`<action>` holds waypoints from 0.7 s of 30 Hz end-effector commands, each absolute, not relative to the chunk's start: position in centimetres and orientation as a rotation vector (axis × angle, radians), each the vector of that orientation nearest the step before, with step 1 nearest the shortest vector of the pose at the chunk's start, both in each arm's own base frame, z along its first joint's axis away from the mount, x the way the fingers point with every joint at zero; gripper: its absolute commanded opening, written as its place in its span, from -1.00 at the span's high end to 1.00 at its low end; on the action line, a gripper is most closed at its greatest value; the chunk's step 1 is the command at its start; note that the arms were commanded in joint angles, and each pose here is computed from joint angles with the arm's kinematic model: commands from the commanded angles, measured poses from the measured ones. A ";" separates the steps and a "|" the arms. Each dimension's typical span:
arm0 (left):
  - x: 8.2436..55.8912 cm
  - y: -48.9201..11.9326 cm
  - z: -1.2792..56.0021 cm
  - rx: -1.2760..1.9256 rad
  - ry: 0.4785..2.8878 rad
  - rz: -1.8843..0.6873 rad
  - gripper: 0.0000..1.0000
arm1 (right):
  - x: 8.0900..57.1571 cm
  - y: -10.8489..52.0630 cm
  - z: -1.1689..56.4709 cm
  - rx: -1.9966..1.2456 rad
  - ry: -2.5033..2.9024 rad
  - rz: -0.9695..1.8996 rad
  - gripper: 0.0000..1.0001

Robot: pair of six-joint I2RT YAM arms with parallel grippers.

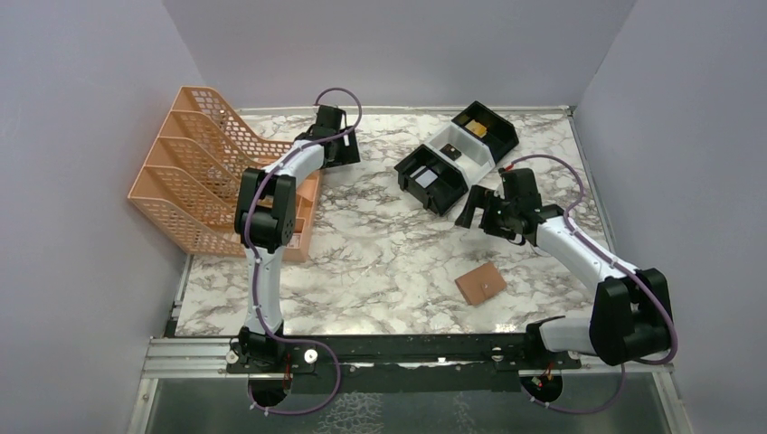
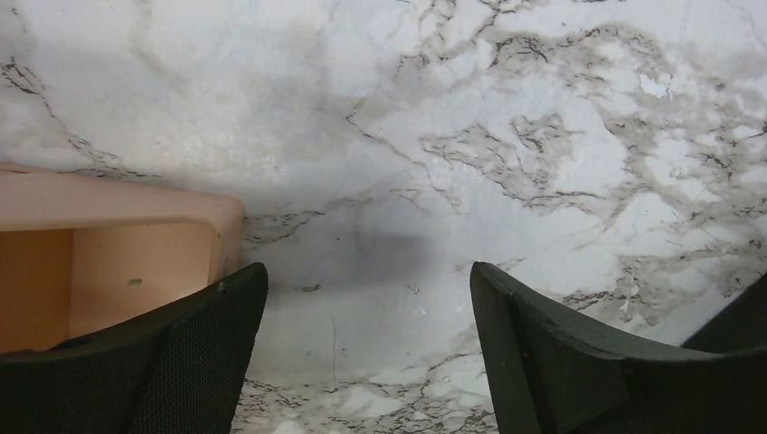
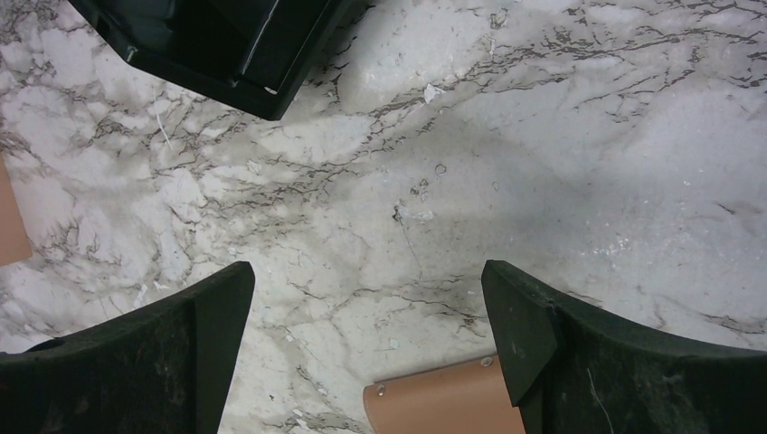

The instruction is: Take the credit cards out of the card holder

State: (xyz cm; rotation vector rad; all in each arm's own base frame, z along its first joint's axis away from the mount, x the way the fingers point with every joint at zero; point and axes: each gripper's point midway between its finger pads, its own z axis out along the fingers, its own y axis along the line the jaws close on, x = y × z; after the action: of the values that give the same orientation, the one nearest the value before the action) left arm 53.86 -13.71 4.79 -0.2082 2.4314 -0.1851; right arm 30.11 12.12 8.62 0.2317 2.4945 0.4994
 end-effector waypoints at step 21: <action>53.6 -14.3 12.8 -0.133 2.320 -0.276 -0.88 | 37.1 10.7 14.4 0.091 2.253 0.338 -0.98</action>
State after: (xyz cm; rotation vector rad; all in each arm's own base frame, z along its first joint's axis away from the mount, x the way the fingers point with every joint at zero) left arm 53.89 -11.98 5.52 -0.2294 2.4399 -0.1835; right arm 33.38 12.02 10.72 0.1471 2.4291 0.4421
